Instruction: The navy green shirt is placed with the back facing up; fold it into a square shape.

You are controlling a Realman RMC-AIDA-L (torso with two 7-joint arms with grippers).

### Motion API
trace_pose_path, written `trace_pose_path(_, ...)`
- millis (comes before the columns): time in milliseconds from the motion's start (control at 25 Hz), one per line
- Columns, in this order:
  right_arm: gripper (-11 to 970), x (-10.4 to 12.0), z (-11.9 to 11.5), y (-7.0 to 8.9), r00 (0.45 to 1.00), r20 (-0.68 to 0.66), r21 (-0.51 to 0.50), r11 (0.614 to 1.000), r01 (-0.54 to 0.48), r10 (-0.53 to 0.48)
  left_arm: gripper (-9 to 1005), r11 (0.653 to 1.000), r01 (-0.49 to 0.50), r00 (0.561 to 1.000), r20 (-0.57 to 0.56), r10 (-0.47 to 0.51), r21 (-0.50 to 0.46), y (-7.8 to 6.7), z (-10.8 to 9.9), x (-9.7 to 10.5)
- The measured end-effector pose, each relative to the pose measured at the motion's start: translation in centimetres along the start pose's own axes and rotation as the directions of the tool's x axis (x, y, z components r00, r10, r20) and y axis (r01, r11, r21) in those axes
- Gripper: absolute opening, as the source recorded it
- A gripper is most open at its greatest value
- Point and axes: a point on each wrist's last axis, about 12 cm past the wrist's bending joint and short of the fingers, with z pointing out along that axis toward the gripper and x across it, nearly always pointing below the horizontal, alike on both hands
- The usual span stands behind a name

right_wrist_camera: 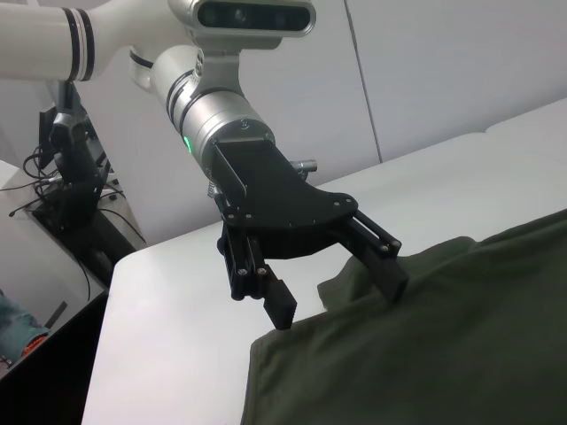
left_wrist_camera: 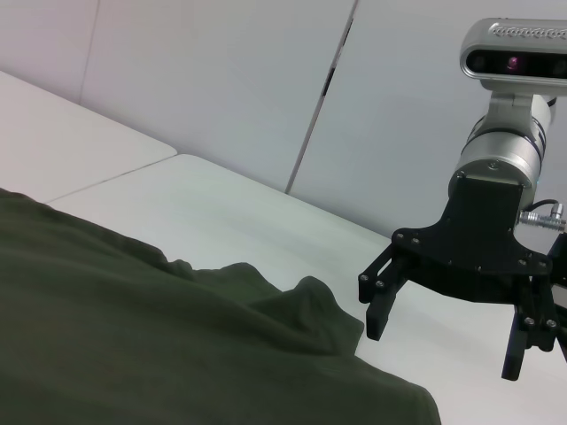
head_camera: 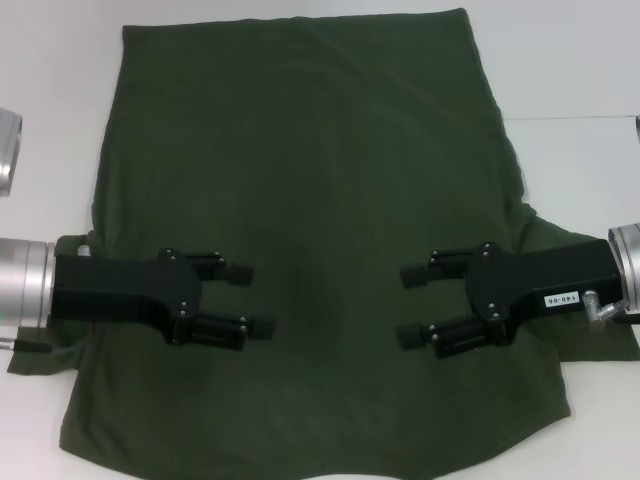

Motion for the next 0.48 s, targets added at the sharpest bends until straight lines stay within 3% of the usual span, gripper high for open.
trace_pose_path(480, 915, -0.02, -0.13, -0.05, 1.000, -0.002, 0.002, 1.000, 0.001, -0.001, 902, 1.000, 0.000, 1.000, -0.002, 0.000, 0.002, -0.02, 0.06, 0.01)
